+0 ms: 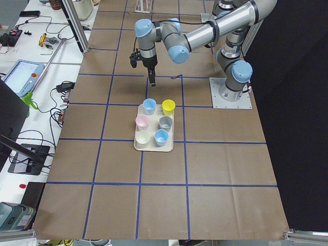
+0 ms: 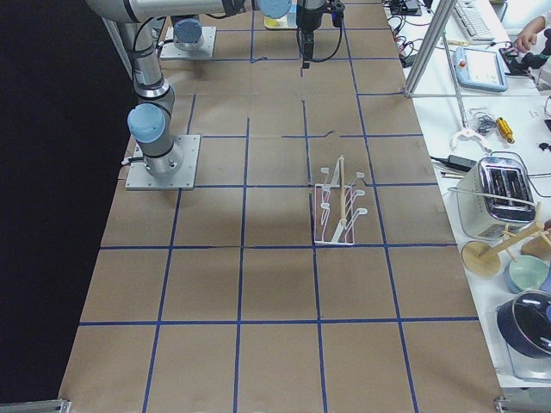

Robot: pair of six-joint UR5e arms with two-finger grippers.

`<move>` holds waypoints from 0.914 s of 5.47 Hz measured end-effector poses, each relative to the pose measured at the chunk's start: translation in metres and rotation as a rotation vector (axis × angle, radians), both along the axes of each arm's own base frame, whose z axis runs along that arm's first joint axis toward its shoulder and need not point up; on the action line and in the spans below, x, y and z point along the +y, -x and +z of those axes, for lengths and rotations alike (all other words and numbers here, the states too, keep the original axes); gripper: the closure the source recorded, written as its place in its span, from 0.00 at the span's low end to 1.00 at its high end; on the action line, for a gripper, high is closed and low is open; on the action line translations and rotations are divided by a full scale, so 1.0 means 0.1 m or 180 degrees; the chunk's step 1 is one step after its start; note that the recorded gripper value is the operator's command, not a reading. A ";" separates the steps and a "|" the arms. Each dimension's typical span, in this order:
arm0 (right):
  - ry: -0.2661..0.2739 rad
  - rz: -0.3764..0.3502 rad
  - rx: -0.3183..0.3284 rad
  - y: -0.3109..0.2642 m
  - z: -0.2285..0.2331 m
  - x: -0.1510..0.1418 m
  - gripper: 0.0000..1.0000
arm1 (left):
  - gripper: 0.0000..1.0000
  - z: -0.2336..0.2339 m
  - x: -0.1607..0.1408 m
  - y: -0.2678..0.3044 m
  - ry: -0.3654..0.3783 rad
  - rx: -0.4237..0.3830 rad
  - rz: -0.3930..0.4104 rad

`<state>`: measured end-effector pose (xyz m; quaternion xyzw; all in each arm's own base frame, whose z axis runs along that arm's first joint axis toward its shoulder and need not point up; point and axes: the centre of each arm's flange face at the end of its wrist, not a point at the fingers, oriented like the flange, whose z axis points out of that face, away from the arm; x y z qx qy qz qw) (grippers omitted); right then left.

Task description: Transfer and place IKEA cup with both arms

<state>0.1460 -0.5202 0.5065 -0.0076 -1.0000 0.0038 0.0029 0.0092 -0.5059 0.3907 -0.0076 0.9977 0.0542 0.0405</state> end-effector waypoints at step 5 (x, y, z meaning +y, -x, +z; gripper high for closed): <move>-0.0023 0.0000 0.0001 0.00 -0.03 0.01 0.00 | 0.02 1.16 0.10 1.27 0.0374 0.0252 -0.0298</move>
